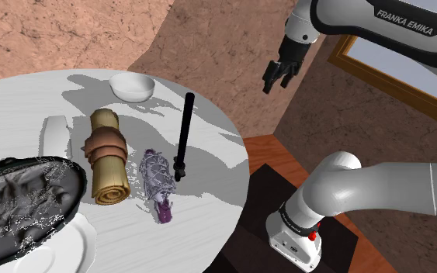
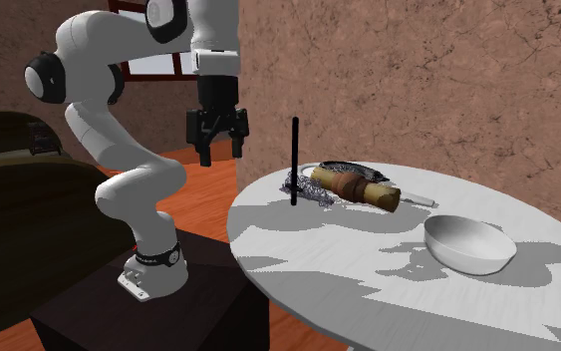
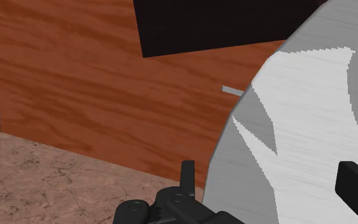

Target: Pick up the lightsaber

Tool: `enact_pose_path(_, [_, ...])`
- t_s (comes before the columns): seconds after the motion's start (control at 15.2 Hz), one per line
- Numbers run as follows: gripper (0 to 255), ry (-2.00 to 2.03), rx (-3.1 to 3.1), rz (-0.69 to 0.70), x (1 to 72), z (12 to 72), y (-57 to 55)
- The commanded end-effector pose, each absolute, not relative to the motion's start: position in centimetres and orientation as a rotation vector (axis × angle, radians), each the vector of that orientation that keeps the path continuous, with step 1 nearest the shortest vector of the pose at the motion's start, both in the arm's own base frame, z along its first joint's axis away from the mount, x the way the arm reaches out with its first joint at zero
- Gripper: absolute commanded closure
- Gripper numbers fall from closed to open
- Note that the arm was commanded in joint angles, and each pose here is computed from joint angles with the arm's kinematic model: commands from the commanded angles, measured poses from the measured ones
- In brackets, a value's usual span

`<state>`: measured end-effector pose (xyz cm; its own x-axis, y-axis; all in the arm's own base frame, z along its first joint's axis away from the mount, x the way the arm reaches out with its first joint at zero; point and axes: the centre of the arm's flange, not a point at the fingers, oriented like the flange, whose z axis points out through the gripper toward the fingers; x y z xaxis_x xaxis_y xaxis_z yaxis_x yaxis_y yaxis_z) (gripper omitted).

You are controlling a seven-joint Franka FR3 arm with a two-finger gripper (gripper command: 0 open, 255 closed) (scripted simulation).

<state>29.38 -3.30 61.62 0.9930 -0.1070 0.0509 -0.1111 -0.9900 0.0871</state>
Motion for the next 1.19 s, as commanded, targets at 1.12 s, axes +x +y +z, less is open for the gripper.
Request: enact_pose_path(1.12, [0, -0.124, 3.114, 0.19, 30.3, 65.3, 17.7])
